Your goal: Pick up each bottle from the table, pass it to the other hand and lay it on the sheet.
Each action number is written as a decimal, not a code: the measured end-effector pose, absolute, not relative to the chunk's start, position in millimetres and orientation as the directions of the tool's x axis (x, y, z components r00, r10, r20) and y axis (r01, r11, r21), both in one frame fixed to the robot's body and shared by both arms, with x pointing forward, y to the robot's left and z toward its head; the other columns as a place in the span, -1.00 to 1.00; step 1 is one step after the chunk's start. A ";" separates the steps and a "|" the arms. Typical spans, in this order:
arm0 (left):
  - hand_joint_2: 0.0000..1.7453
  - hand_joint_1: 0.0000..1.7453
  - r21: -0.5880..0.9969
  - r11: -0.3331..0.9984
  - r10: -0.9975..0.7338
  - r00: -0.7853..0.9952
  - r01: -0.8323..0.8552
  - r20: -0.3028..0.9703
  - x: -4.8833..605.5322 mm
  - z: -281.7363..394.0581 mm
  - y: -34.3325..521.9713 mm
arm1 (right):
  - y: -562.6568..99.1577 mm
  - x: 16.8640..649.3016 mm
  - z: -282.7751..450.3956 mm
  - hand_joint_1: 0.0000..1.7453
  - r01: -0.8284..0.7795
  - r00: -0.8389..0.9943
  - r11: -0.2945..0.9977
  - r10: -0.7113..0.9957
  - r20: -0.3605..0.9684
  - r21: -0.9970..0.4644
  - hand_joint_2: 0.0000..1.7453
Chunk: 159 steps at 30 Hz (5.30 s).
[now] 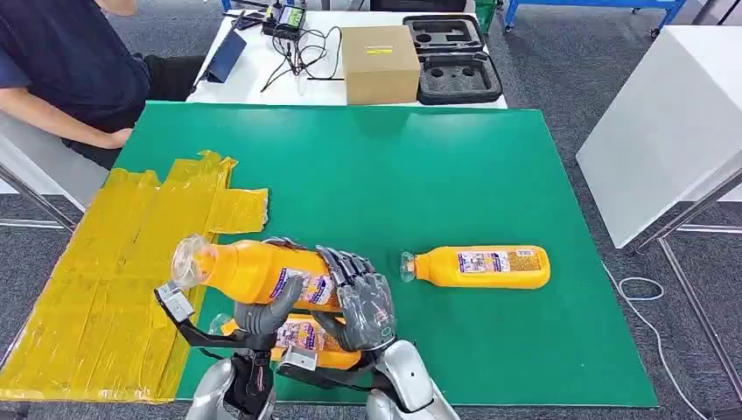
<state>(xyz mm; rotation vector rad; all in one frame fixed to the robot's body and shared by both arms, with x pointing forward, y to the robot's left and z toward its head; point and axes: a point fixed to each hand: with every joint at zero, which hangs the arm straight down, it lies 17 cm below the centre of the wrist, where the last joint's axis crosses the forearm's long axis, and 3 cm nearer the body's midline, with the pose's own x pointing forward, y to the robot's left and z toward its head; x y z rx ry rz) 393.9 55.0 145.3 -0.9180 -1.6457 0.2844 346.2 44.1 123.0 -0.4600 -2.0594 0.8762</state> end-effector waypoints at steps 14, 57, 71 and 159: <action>1.00 1.00 -0.651 0.680 0.716 -0.114 0.337 0.689 388.0 155.7 105.6 | 74.5 337.2 134.8 -1.00 -0.042 -0.665 0.693 0.518 0.538 -0.720 1.00; 1.00 1.00 0.786 0.063 -0.987 0.080 -0.615 0.141 415.9 200.7 332.7 | -77.4 271.0 252.6 -1.00 0.113 -0.645 0.908 0.376 0.666 -0.403 -1.00; 1.00 0.74 0.916 -0.024 -0.996 0.085 -0.401 0.011 504.9 129.7 246.2 | -90.5 268.1 254.7 -1.00 0.099 -0.673 0.905 0.367 0.642 -0.414 -1.00; 1.00 0.00 0.976 -0.175 -0.960 0.241 -0.131 -0.140 569.5 98.7 358.3 | -69.3 242.0 230.2 -1.00 0.031 -0.599 0.845 0.443 0.667 -0.534 -1.00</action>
